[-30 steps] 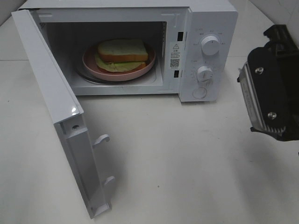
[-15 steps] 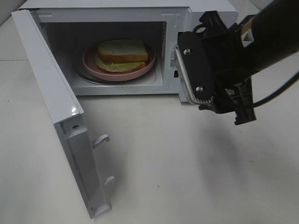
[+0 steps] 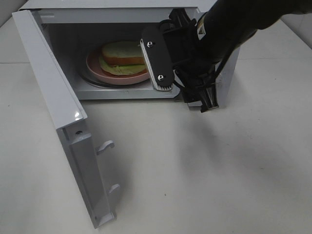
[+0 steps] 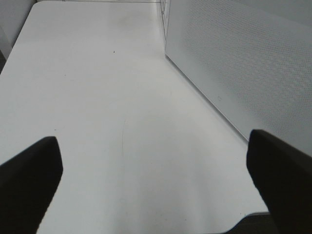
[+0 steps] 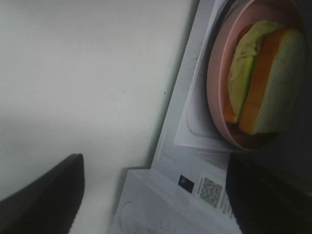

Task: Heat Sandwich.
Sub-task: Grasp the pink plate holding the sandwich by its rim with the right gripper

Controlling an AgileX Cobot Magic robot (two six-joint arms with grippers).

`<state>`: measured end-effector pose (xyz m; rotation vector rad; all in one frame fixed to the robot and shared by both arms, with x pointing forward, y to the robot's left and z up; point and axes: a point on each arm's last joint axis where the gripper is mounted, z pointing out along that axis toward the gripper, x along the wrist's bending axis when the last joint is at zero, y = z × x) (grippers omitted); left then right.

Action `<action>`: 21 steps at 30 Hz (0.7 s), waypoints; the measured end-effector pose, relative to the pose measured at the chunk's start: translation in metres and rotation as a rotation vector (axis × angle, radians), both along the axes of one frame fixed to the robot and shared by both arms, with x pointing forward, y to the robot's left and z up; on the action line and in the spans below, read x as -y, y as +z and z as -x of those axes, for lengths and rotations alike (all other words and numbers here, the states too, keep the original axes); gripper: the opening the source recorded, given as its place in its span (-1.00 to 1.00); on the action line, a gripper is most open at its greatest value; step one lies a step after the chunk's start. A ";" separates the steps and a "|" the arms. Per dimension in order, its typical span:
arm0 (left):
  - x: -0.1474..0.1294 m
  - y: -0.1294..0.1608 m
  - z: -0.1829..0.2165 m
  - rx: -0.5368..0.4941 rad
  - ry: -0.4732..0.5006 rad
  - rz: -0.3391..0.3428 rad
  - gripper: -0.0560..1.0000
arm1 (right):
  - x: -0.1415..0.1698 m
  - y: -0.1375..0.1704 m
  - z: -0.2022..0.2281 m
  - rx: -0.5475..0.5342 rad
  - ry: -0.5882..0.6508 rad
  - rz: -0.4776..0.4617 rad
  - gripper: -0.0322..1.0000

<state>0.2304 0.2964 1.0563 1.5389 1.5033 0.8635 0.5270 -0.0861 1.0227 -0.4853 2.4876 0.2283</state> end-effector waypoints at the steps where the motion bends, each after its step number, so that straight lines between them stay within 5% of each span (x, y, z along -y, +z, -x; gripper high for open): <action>1: 0.000 0.000 0.000 0.000 0.000 0.000 0.95 | -0.003 -0.001 -0.003 0.003 0.002 -0.003 0.55; 21: 0.000 0.000 0.000 0.000 0.000 0.000 0.95 | -0.050 -0.045 -0.062 0.015 -0.016 -0.052 0.55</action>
